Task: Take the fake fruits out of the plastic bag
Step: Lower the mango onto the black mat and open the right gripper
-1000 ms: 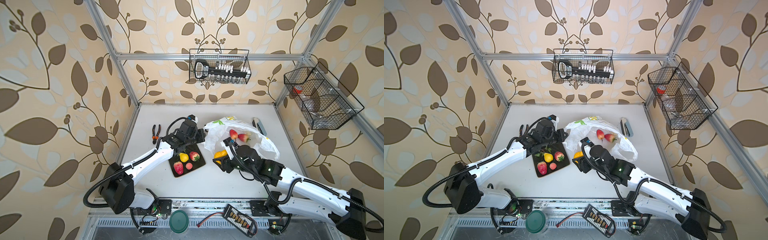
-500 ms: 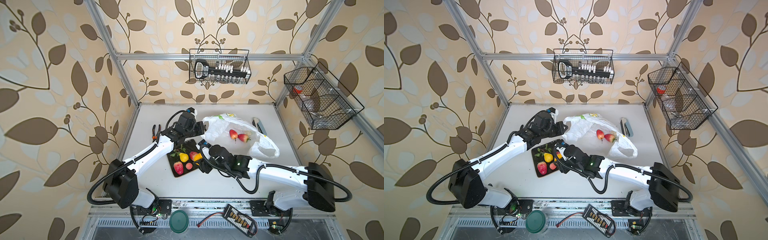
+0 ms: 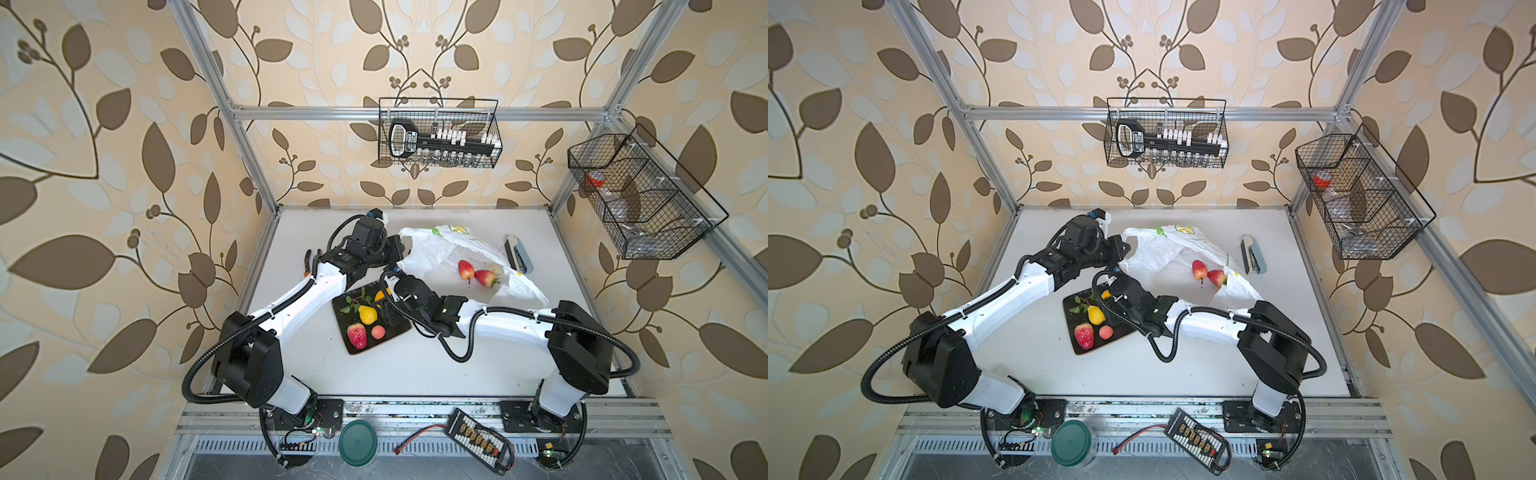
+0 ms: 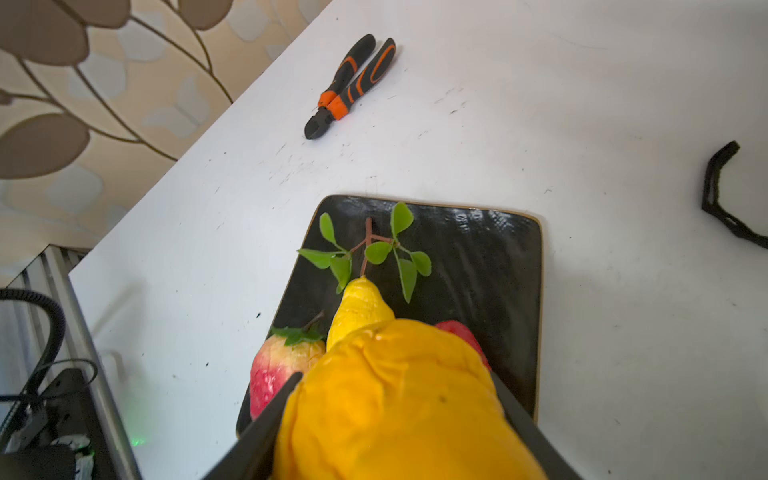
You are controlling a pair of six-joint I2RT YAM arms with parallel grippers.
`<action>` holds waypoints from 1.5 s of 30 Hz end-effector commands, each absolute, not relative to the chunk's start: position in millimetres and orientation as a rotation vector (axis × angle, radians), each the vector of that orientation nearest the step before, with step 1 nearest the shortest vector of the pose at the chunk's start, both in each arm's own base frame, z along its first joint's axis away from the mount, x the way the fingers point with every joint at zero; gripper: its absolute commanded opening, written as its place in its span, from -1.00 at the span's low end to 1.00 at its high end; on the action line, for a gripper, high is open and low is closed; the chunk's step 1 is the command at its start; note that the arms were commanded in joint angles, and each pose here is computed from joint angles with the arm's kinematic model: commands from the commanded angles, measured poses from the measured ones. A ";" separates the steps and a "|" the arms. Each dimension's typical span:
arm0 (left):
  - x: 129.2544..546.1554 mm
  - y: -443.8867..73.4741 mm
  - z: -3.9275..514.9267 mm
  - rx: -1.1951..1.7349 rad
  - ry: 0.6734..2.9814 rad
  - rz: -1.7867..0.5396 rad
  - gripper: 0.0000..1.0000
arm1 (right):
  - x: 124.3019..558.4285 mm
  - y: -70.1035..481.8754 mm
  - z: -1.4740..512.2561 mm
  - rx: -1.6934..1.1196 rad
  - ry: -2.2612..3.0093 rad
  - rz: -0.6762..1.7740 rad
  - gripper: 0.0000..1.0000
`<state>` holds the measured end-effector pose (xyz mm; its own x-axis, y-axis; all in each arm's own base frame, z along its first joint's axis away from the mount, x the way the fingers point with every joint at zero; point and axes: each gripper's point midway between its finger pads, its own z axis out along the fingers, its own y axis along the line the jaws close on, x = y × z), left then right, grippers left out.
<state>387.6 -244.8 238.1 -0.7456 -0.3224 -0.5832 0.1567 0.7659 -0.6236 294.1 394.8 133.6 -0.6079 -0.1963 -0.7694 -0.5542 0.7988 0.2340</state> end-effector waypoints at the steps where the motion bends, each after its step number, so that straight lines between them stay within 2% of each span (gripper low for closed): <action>1: 395.3 -247.6 253.4 -0.088 2.215 -0.896 -1.00 | 316.4 402.9 138.8 -0.452 2.185 0.600 -0.21; 19: 417.9 -246.7 227.7 -0.127 2.257 -0.907 -1.00 | 371.1 413.1 71.0 -0.416 2.257 0.466 -0.16; 22: 419.0 -248.9 226.1 -0.122 2.263 -0.917 -1.00 | 373.5 415.4 61.0 -0.420 2.269 0.457 -0.09; 26: 419.8 -249.1 221.9 -0.123 2.275 -0.915 -1.00 | 374.7 416.8 52.6 -0.424 2.282 0.451 0.12; 33: 420.9 -250.1 221.3 -0.124 2.280 -0.917 -1.00 | 372.3 413.8 72.2 -0.437 2.246 0.464 0.52; 38: 420.4 -250.1 224.3 -0.125 2.275 -0.921 -1.00 | 360.2 415.7 96.7 -0.480 2.204 0.510 0.61; 45: 418.5 -249.7 229.0 -0.121 2.267 -0.928 -1.00 | 317.4 415.6 133.5 -0.604 2.098 0.547 0.66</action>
